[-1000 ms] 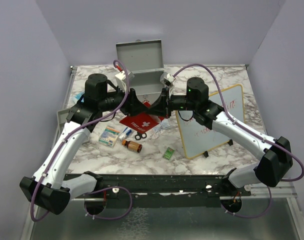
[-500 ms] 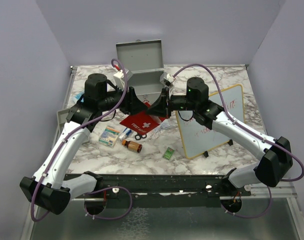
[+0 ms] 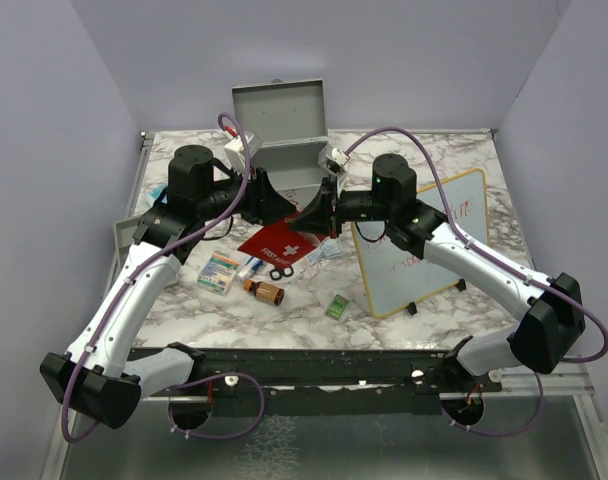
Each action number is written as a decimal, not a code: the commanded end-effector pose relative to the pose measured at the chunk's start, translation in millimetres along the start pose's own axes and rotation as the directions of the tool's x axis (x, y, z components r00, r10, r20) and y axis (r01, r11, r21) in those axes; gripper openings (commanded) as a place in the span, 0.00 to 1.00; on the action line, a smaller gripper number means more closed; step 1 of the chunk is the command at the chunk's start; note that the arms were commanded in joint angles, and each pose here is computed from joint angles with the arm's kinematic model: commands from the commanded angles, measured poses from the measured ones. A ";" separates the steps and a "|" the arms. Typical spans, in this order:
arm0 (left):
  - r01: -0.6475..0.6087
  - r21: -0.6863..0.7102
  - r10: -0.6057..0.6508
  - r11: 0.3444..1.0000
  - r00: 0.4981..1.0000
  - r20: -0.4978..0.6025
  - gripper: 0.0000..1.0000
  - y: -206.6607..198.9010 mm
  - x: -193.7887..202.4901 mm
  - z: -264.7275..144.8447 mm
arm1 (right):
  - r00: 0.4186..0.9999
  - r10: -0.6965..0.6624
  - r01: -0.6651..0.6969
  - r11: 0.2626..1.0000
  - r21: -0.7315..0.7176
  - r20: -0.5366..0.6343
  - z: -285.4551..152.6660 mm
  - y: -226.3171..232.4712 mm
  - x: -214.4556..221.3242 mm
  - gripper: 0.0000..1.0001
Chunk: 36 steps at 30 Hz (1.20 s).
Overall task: Organize the medicine kit
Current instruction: Zip the medicine pouch.
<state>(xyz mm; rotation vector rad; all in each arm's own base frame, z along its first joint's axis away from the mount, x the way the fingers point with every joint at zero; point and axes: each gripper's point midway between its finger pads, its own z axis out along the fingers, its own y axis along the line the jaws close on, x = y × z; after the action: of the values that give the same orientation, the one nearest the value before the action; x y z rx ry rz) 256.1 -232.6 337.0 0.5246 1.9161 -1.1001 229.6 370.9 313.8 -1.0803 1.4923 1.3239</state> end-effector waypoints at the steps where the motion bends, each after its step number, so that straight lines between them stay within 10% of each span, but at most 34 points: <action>1: 0.021 -0.016 -0.021 1.000 0.999 0.026 0.38 2.4 -6.5 1.7 | 1.000 -0.024 0.024 0.999 -0.032 0.008 3.1 6.3 -9.9 0.01; 13: 0.000 -0.026 -0.001 1.000 1.000 -0.016 0.38 1.8 6.4 -6.2 | 1.000 -0.007 0.007 1.000 -0.003 0.005 4.1 0.7 -8.7 0.01; 21: -0.013 -0.003 0.013 1.000 1.000 -0.015 0.00 -4.1 6.1 -9.1 | 1.000 0.028 -0.028 0.999 0.040 0.002 4.2 -6.2 -5.3 0.01; 36: -0.008 -0.075 0.020 0.997 0.987 0.158 0.00 -22.6 -48.3 -33.4 | 0.977 0.195 -0.205 0.972 0.118 0.090 3.1 -20.0 22.5 0.01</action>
<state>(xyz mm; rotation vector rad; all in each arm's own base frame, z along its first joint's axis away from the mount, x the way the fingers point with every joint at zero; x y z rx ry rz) 250.2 -220.1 339.7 0.4474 1.9715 -1.0441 237.0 375.2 297.7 -0.8933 1.5652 1.3919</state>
